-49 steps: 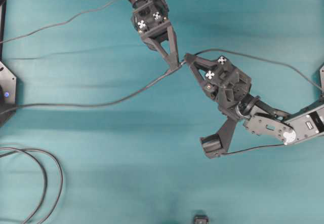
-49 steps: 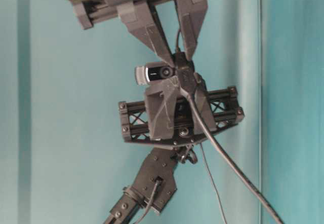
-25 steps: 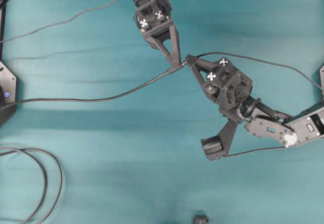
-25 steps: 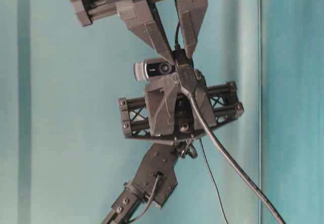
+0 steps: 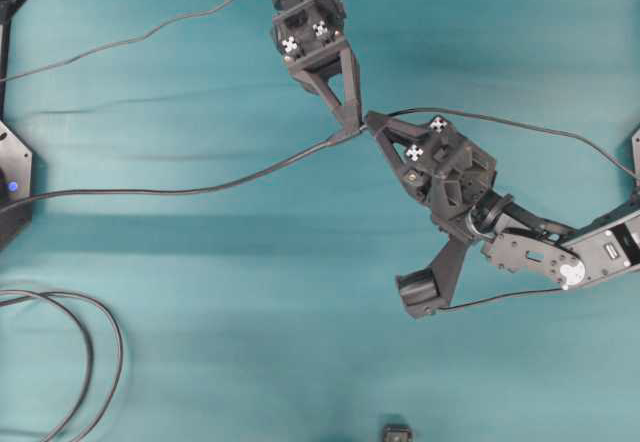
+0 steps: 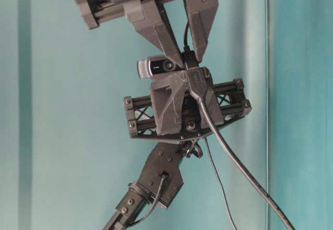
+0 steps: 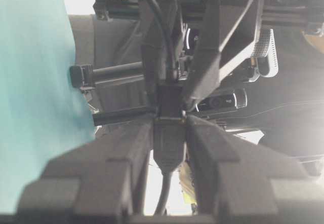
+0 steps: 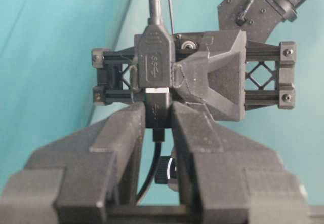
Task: Insert the USB using both arms.
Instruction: 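Push the USB plug into the socket with the right gripper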
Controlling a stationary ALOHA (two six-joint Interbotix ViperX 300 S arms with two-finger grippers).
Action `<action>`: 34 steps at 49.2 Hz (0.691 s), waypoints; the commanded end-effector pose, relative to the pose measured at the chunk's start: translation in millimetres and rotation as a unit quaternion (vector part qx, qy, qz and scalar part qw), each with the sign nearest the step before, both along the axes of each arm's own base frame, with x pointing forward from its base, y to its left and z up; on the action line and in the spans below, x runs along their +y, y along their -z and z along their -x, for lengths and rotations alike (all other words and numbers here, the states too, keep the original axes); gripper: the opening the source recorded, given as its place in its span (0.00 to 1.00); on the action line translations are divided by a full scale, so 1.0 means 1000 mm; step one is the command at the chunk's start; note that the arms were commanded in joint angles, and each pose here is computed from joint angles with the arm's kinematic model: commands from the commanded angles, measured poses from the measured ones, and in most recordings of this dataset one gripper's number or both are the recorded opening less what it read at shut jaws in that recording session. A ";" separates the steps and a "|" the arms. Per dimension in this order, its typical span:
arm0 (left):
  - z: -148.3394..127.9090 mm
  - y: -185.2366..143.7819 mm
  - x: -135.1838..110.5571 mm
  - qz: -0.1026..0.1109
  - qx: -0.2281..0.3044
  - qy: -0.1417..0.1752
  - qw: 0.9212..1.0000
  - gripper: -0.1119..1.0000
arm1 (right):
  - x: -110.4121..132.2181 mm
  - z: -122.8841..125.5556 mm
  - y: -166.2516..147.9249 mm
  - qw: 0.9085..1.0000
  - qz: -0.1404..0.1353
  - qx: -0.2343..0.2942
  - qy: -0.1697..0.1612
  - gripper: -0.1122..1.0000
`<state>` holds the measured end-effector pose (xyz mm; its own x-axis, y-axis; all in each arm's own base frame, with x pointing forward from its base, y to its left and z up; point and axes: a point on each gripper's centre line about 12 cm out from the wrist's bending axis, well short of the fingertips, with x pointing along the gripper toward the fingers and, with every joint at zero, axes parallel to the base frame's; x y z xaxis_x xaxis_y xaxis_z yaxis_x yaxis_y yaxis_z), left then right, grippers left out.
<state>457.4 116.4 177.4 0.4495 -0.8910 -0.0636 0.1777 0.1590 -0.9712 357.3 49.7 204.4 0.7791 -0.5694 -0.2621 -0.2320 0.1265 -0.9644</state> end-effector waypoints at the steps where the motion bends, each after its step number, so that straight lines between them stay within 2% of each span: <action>1: 0.000 -0.019 0.019 -0.009 -0.020 -0.024 0.999 0.33 | 0.012 -0.004 -0.010 1.000 -0.013 -0.018 -0.019 0.27; 10: 0.000 -0.022 0.015 -0.009 -0.021 -0.019 1.000 0.33 | 0.004 -0.001 -0.010 0.999 -0.029 -0.043 0.014 0.27; 17: -0.003 -0.021 0.006 -0.008 -0.018 -0.010 1.000 0.33 | -0.011 0.001 -0.007 0.994 -0.068 -0.065 0.057 0.27; 24: -0.003 -0.019 0.002 -0.006 -0.015 -0.006 1.000 0.33 | -0.014 0.000 -0.008 0.992 -0.081 -0.077 0.065 0.28; 26: -0.002 -0.019 0.002 -0.006 -0.015 -0.006 1.000 0.33 | -0.014 0.001 -0.008 0.992 -0.080 -0.076 0.065 0.35; 34: -0.003 -0.020 0.002 -0.007 -0.016 -0.008 1.000 0.33 | -0.018 0.006 -0.005 0.992 -0.068 -0.077 0.078 0.79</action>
<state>459.0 118.8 178.4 0.4612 -0.8847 -0.0684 0.1686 0.1630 -0.9721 352.6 34.6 203.0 0.7286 -0.6368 -0.2521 -0.0786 0.2880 -0.9544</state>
